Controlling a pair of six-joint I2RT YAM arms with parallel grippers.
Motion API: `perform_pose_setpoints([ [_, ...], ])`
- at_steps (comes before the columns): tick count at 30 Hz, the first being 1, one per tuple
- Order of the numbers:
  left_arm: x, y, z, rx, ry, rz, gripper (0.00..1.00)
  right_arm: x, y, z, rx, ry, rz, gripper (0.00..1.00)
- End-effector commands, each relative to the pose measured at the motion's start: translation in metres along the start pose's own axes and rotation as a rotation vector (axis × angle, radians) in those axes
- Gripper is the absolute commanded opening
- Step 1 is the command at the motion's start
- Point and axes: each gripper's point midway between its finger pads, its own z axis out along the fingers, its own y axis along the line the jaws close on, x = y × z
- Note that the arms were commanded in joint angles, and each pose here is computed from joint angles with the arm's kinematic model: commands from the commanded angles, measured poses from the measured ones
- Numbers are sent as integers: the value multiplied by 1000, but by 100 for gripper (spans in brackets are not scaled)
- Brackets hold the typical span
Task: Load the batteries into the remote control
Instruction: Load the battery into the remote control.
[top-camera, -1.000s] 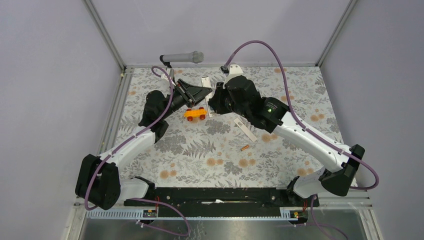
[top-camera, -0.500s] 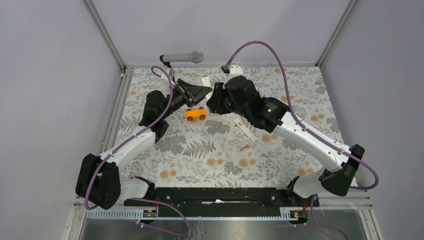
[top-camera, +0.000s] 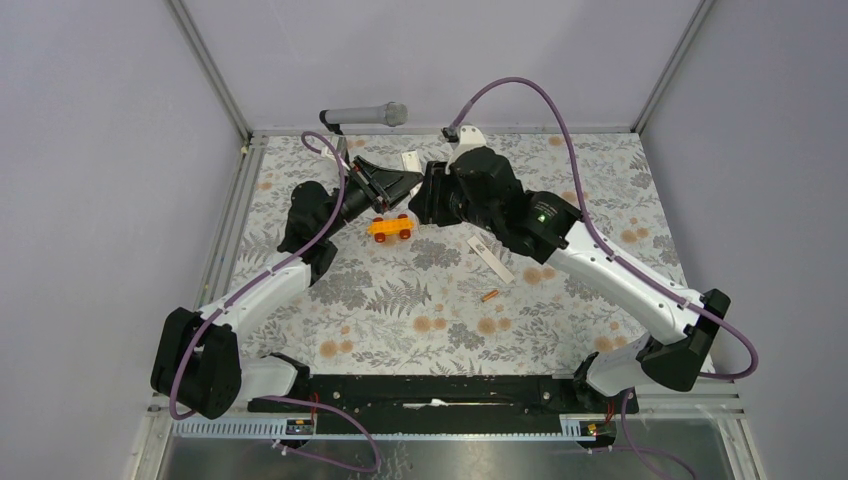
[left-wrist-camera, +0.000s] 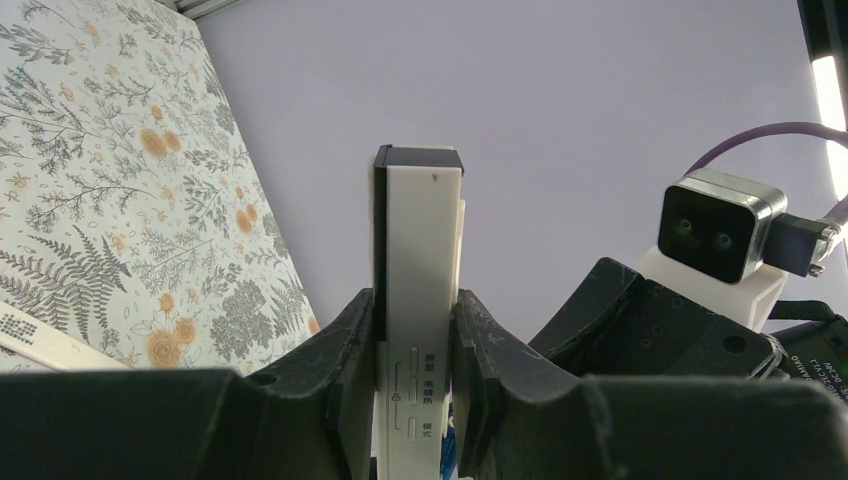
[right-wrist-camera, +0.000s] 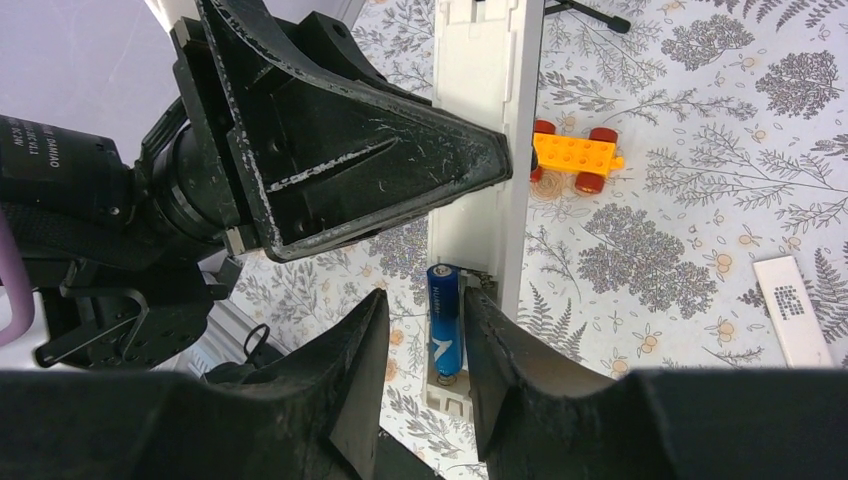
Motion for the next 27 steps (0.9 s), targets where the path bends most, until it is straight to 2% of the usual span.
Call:
perform_pose_setpoints([
  [1,-5,-25,-1,89,-20,44,0,-9,5,-2,-3,-15,2,41],
  [4,-5,-25,-1,89,-20,45,0,-13,3,-3,12,-20,0,42],
  [10,-10,-29,-2,103,-31,55,0,-33,18,-21,-40,-62,21,62],
  [17,-16,-36,-4,149,-50,49,0,-42,25,-35,-46,-60,74,75],
  [23,-26,-56,-7,226,-89,42,0,-48,-1,-49,22,-110,249,97],
  [27,-31,-68,-10,283,-117,23,0,-41,1,-52,-95,-103,452,100],
])
